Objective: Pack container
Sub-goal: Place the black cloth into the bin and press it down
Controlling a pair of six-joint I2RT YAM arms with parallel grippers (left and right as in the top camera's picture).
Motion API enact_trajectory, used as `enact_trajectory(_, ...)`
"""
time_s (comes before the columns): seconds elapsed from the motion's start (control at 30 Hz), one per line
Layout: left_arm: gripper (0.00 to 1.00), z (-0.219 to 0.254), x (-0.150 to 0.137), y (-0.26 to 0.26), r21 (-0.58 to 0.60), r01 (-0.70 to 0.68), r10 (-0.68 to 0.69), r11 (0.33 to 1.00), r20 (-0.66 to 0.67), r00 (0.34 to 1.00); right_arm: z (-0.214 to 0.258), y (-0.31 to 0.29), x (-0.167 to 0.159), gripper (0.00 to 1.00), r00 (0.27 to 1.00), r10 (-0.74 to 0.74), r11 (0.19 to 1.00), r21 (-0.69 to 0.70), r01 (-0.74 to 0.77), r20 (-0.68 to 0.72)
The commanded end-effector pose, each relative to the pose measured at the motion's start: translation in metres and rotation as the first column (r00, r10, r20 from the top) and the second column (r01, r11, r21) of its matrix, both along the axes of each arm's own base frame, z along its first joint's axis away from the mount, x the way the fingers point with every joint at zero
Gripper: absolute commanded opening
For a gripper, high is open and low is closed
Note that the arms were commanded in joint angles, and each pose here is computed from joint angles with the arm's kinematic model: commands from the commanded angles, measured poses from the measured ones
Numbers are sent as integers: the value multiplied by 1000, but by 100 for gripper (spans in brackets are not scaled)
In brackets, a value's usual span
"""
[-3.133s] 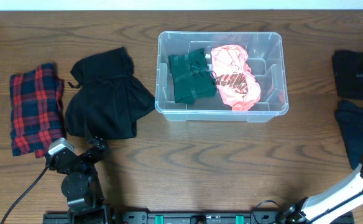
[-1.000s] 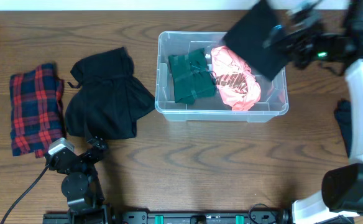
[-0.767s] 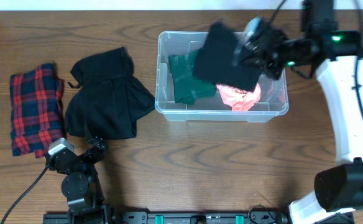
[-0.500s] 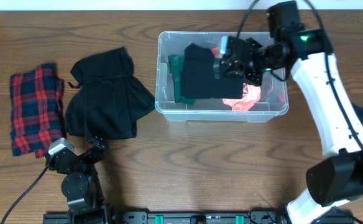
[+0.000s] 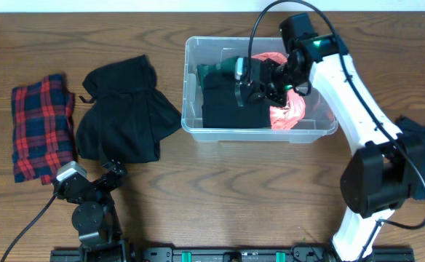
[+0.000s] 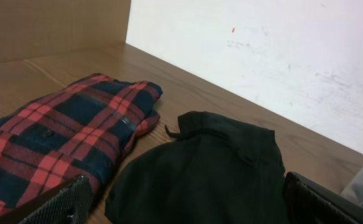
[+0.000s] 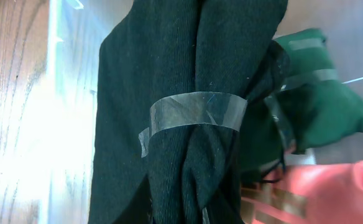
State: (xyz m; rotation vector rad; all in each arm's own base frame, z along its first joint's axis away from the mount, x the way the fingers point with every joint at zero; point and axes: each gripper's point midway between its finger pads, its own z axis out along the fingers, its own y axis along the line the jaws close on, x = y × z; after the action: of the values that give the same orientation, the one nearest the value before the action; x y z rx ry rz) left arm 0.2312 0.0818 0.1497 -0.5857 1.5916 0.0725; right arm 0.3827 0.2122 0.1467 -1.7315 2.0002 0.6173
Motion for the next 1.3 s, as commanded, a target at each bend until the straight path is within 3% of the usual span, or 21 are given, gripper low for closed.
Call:
enact_trajectory(0.0, 98, -18, -3, 4, -7, -25, 25, 1000, -56, 998, -9, 14, -6, 1, 999, 12, 1000, 24, -11, -51)
enact_trajectory(0.3, 98, -18, -3, 4, -7, -25, 25, 1000, -55, 998, -38, 20, -9, 2, 991, 10, 1000, 0, -10, -131)
enact_trajectory(0.33, 98, -18, -3, 4, -7, -25, 25, 1000, -56, 998, -39, 20, -9, 6, 991, 10, 1000, -2, -10, -135)
enact_trajectory(0.43, 98, -18, -3, 4, -7, -25, 25, 1000, -56, 998, -41, 16, -9, 39, 991, 3, 1000, -24, -7, -134)
enact_trajectory(0.5, 98, -18, -3, 4, -7, -25, 25, 1000, -56, 998, -45, 12, -9, 84, 991, -5, 998, -57, -2, -130)
enact_trajectory(0.57, 98, -18, -3, 4, -7, -25, 25, 1000, -56, 998, -47, 8, -8, 92, 992, -10, 997, -79, 0, -124)
enact_trajectory(0.67, 98, -18, -3, 4, -7, -25, 25, 1000, -56, 998, -47, 8, -5, 94, 994, -13, 996, -86, 3, -109)
enact_trajectory(0.77, 98, -18, -3, 4, -7, -25, 25, 1000, -56, 998, -42, 10, 3, 90, 994, -49, 996, -78, 42, -100)
enact_trajectory(0.83, 98, -18, -3, 4, -7, -25, 25, 1000, -56, 998, -35, 13, 11, 82, 990, -102, 993, -65, 96, -97)
enact_trajectory(1.0, 98, -18, -3, 4, -7, -25, 25, 1000, -56, 998, -27, 21, 25, 37, 958, -253, 967, -42, 250, -136)
enact_trajectory(1.13, 98, -18, -3, 4, -7, -25, 25, 1000, -55, 998, -28, 28, 20, 1, 941, -288, 958, -52, 284, -178)
enact_trajectory(1.27, 98, -18, -3, 4, -7, -25, 25, 1000, -55, 998, -27, 40, 13, 1, 917, -327, 945, -58, 322, -227)
